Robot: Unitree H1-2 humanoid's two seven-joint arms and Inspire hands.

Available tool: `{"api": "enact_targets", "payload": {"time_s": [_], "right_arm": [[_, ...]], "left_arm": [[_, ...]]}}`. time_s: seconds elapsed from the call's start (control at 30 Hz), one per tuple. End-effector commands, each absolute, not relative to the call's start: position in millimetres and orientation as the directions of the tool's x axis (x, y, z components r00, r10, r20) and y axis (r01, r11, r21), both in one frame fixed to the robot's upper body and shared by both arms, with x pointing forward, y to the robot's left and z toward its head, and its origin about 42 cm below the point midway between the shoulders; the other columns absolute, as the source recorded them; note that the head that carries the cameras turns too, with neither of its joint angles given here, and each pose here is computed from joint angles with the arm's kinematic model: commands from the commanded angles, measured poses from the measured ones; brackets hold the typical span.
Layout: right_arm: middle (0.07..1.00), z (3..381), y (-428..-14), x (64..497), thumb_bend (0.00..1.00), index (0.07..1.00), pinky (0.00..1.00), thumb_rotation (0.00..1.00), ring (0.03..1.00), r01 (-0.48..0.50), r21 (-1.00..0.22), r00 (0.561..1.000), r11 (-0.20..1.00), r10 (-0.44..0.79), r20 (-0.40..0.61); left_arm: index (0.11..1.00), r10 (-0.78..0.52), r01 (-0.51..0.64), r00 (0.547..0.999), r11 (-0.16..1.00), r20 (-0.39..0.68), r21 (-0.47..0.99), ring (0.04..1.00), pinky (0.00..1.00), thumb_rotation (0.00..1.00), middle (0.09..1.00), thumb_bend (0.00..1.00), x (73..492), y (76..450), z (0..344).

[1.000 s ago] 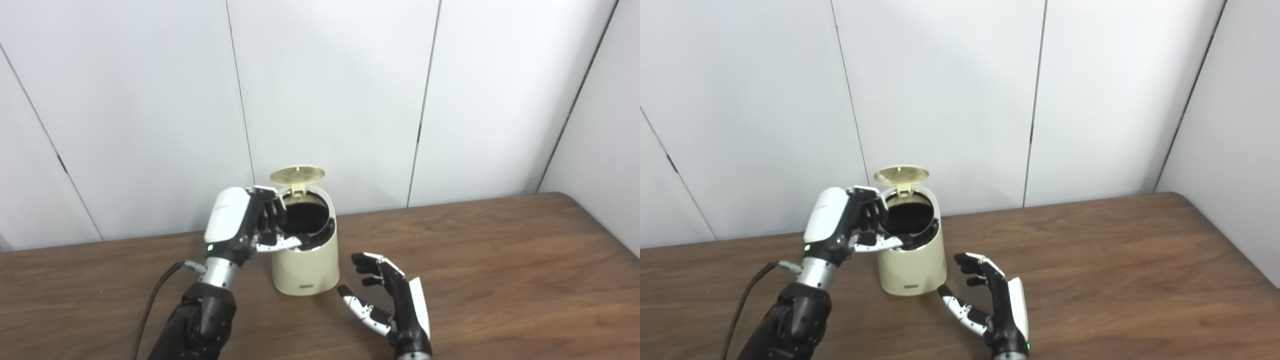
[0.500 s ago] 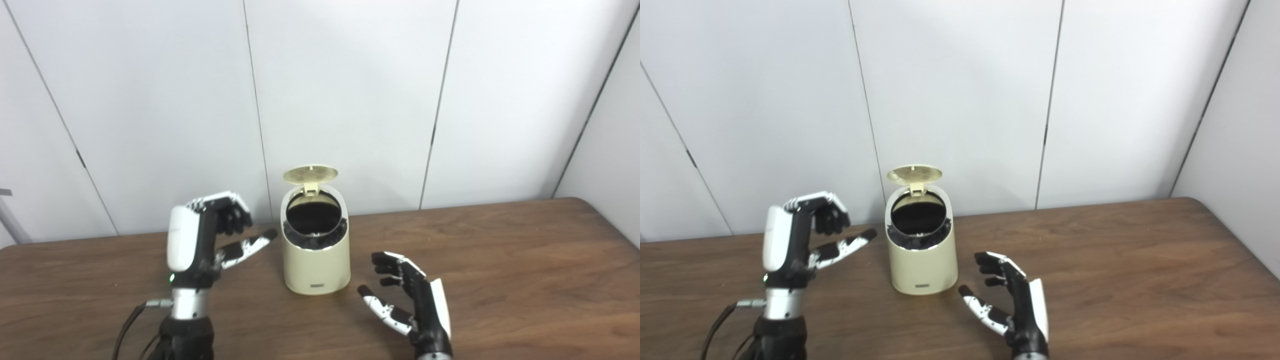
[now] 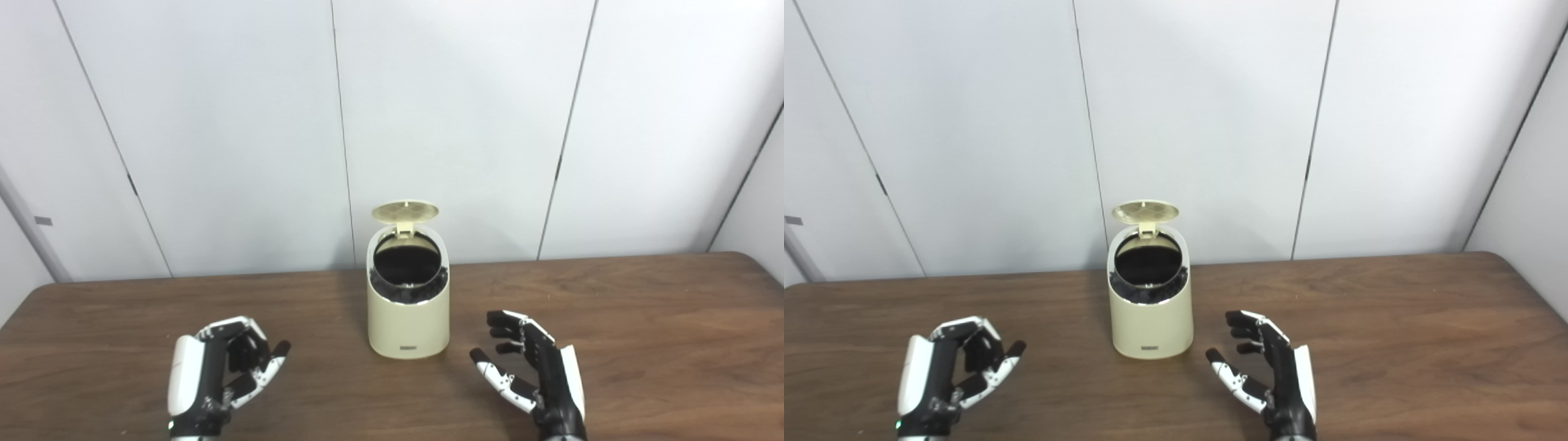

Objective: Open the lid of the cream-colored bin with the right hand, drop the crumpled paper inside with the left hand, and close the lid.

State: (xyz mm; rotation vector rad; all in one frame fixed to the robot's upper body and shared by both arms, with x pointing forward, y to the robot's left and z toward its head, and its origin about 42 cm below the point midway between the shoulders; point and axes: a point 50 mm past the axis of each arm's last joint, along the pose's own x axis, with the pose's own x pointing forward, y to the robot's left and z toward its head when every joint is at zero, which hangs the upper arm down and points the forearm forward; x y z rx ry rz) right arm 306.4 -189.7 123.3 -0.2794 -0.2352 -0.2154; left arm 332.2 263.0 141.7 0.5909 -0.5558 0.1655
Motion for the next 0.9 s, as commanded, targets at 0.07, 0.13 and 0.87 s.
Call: {"api": "enact_targets", "payload": {"time_s": [0.07, 0.13, 0.87], "right_arm": [[0.690, 102.2, -209.4, 292.8, 0.29, 0.662, 0.59, 0.14, 0.679, 0.247, -0.298, 0.960, 0.922, -0.191, 0.204], [0.689, 102.8, -211.0, 292.6, 0.29, 0.660, 0.60, 0.14, 0.680, 0.247, -0.300, 0.960, 0.922, -0.189, 0.208], [0.686, 110.8, -229.9, 273.0, 0.29, 0.658, 0.60, 0.22, 0.673, 0.256, -0.303, 0.953, 0.918, -0.188, 0.238]], "left_arm": [[0.322, 0.021, -0.294, 0.863, 0.833, 0.504, 0.468, 0.193, 0.15, 0.03, 0.271, 0.25, 316.5, 270.3, 132.4], [0.354, 0.040, -0.288, 0.875, 0.844, 0.483, 0.452, 0.223, 0.18, 0.04, 0.301, 0.24, 310.9, 271.4, 127.4], [0.381, 0.087, -0.245, 0.908, 0.903, 0.409, 0.353, 0.303, 0.27, 0.04, 0.350, 0.26, 286.9, 257.0, 99.2]]}}
